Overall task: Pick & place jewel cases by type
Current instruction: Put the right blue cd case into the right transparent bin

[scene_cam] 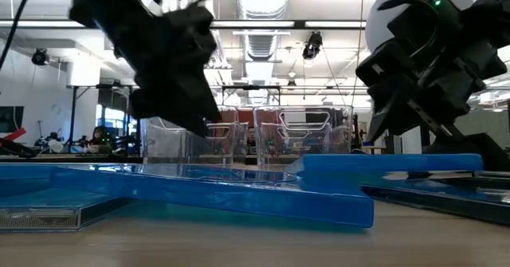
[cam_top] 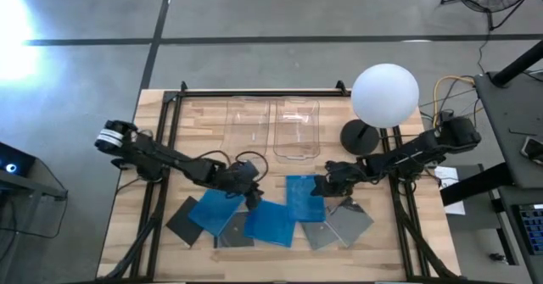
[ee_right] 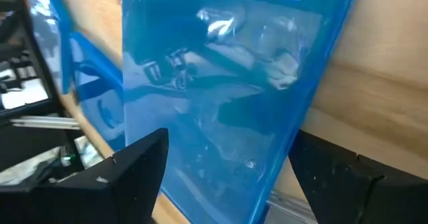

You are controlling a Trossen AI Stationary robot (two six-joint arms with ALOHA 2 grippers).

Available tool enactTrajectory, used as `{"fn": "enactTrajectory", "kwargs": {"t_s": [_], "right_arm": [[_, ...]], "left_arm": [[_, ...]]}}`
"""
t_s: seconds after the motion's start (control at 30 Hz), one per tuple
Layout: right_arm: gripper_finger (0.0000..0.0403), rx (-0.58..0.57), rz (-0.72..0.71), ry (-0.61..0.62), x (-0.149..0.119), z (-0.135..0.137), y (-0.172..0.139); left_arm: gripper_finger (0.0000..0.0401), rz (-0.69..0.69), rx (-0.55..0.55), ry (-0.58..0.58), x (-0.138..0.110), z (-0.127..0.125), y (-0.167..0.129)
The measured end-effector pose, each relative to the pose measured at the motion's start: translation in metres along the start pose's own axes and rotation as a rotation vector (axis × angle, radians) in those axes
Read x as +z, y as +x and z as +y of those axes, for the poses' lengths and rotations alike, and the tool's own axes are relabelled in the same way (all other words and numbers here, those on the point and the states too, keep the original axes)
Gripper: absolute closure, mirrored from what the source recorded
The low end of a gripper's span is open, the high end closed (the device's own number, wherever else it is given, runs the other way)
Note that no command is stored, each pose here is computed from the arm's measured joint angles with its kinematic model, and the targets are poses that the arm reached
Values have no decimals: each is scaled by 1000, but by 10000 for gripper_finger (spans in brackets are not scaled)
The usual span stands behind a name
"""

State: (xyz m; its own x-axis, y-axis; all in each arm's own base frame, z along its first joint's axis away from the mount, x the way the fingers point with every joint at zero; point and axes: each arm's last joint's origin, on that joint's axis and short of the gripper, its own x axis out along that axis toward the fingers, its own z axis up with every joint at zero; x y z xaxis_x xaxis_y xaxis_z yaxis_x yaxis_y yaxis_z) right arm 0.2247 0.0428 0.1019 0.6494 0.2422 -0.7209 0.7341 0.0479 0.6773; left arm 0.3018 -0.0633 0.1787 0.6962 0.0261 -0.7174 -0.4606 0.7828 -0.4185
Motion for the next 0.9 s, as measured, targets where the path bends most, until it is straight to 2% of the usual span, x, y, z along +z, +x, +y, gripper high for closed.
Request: {"fn": "enactTrajectory", "kwargs": {"t_s": [0.37,0.53,0.9], "right_arm": [[102,43,-64,-5,1,4,3],[113,83,-94,-68,2,14,3],[129,93,-142,-114,4,27,14]], "left_arm": [[241,96,-43,79,17,-2,35],[241,105,-44,127,22,-5,48],[241,160,-91,133,22,-11,65]]}}
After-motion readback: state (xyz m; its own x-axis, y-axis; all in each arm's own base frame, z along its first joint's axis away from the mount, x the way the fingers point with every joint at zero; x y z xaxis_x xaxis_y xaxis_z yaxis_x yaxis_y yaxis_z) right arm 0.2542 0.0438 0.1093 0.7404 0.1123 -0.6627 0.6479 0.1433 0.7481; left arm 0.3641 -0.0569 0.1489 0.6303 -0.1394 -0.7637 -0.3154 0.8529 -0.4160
